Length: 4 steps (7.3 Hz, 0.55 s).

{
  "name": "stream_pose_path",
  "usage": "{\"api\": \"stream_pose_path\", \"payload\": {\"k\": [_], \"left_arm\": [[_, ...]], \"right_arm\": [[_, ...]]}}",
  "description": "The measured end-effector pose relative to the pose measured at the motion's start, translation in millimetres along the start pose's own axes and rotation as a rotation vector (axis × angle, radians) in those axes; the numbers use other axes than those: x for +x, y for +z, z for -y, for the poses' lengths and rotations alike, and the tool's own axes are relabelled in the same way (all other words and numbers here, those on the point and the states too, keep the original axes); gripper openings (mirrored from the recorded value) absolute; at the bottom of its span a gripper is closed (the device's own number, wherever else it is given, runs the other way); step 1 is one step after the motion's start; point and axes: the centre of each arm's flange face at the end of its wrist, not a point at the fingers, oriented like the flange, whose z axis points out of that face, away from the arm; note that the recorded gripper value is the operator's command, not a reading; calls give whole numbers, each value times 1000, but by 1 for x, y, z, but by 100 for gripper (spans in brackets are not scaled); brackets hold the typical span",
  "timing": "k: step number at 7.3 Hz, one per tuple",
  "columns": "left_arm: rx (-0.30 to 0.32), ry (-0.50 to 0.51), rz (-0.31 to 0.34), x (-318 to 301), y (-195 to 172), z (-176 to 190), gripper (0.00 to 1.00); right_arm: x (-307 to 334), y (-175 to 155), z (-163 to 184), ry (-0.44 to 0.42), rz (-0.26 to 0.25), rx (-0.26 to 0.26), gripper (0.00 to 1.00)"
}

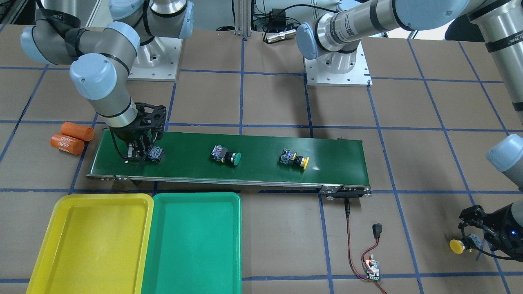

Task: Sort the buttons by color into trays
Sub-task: 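Grasp the green button with the right gripper while the left grasps a yellow button, then carry the green button into the green tray and open the right gripper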

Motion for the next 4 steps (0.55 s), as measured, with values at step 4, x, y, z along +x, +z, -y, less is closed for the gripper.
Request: {"api": "stream_pose_path", "payload": {"k": [4], "left_arm": [[15,58,-5,0,3,1,100]], "right_arm": [[36,-15,9,-17,-49,10,30]]}}
